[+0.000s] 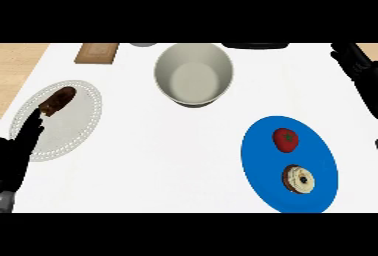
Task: Pick the cupcake from the plate and place it in the bowl
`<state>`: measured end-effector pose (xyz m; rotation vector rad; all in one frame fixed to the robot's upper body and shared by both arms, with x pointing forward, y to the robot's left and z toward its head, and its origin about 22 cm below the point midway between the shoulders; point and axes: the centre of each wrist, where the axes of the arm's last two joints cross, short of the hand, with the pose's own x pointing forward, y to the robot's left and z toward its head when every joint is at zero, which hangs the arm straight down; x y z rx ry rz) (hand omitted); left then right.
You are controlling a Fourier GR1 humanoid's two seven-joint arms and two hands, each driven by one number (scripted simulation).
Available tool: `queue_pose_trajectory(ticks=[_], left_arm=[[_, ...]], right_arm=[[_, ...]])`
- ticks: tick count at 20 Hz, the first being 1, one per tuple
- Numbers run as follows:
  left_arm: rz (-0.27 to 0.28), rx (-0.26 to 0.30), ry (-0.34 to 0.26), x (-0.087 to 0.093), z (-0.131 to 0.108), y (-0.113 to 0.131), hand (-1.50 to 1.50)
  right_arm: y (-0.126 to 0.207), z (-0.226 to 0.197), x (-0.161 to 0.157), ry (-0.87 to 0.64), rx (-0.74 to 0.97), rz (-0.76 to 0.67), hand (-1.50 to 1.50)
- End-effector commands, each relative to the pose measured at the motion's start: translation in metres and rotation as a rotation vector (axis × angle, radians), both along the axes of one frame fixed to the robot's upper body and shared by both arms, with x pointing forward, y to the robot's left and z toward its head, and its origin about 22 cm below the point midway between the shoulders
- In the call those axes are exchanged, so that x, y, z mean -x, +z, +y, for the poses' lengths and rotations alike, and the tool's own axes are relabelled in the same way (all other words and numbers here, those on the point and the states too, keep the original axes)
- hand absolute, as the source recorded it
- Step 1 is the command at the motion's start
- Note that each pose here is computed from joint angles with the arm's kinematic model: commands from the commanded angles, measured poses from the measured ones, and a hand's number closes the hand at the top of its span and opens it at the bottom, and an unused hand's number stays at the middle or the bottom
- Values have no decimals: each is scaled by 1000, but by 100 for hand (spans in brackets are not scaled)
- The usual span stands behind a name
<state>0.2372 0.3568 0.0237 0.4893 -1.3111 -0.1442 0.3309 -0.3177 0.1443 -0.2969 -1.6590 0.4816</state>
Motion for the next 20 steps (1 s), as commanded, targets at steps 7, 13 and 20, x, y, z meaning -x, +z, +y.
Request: queue_pose_trajectory(ticks=[7,13,20], left_arm=[[-62,188,-206,-24,-40,24,0],[-46,279,-288,-37,-56,35,0],[-47,291,-296,-43,-48,22,0]], right_arm=[[-9,-2,37,143,371,-100,150],[-143,28,130,-5,-62,-256,-150],[-88,34,160,-78,191,-306,-150]])
